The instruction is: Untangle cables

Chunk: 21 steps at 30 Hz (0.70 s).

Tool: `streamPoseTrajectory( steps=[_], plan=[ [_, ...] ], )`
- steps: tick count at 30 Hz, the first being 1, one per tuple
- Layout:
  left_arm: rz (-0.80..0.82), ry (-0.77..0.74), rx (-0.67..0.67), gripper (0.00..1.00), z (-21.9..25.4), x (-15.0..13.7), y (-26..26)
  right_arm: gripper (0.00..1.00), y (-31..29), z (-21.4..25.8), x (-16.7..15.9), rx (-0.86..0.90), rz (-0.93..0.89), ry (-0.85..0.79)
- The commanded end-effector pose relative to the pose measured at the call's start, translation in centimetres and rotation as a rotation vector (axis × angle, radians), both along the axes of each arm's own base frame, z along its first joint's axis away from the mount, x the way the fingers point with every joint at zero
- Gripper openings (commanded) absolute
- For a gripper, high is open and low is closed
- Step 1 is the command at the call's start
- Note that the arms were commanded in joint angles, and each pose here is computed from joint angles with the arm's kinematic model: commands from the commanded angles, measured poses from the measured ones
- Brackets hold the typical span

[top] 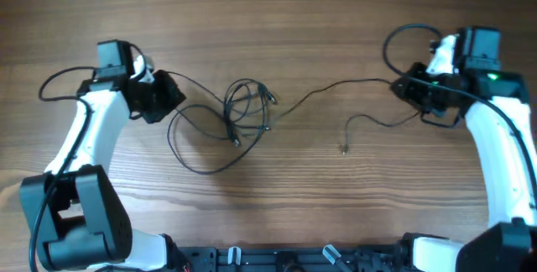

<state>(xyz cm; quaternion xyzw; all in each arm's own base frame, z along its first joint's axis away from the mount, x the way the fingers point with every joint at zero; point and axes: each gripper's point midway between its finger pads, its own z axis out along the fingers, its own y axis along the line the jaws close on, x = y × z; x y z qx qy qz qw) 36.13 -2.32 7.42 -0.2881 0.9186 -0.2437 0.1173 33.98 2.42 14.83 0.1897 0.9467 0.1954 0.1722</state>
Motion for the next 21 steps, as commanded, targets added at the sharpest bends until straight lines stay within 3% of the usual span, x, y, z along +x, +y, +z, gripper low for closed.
streamPoseTrajectory(
  steps=[1,2,5,17,21],
  plan=[
    [-0.063,-0.004,0.033,0.04,-0.3,-0.1,-1.4,0.53,4.5,-1.2,0.5,0.057,0.139,0.004],
    [-0.076,-0.005,0.033,0.04,-0.3,-0.2,-1.9,0.63,5.9,-1.4,0.8,0.075,0.156,0.001],
    [-0.098,-0.005,0.033,0.04,-0.3,-0.3,-2.7,0.66,8.7,-2.4,1.7,0.115,0.141,0.024],
    [-0.108,-0.008,0.037,0.05,-0.3,-0.3,-3.0,0.59,20.6,-11.8,0.5,0.183,0.173,0.236],
    [-0.108,-0.007,0.037,0.05,-0.3,-0.3,-3.0,0.44,22.7,-13.9,-0.4,0.181,0.188,0.273]
  ],
)
